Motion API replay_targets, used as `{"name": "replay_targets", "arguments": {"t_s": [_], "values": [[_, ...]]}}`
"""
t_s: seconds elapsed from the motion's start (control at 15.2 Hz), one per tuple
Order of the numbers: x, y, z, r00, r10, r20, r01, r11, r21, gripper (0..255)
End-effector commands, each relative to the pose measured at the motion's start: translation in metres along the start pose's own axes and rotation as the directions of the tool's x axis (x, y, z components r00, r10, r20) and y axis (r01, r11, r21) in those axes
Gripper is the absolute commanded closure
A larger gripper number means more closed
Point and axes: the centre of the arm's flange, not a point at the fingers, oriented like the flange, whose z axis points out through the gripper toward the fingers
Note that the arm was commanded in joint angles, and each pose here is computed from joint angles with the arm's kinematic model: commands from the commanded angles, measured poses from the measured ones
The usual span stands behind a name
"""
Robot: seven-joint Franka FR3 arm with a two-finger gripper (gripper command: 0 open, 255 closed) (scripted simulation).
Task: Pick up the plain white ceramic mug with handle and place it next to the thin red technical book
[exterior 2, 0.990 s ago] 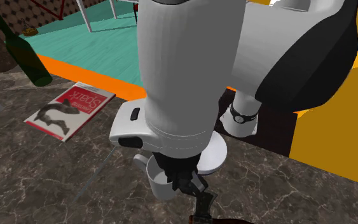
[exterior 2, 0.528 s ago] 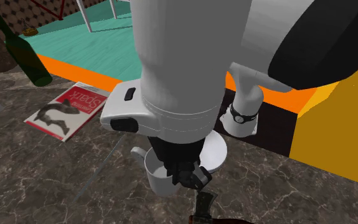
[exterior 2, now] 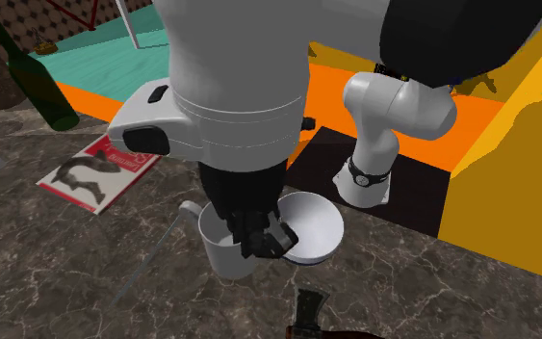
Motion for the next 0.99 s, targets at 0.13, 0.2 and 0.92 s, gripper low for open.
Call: {"name": "replay_targets", "arguments": {"t_s": [0.13, 0.2, 0.92], "values": [[0.014, 0.05, 0.003, 1.0, -0.001, 0.0, 0.001, 1.0, 0.0, 255], [0.018, 0.063, 0.003, 1.0, -0.001, 0.0, 0.001, 1.0, 0.0, 255], [0.056, 0.203, 0.005, 1.0, -0.001, 0.0, 0.001, 1.0, 0.0, 255]]}}
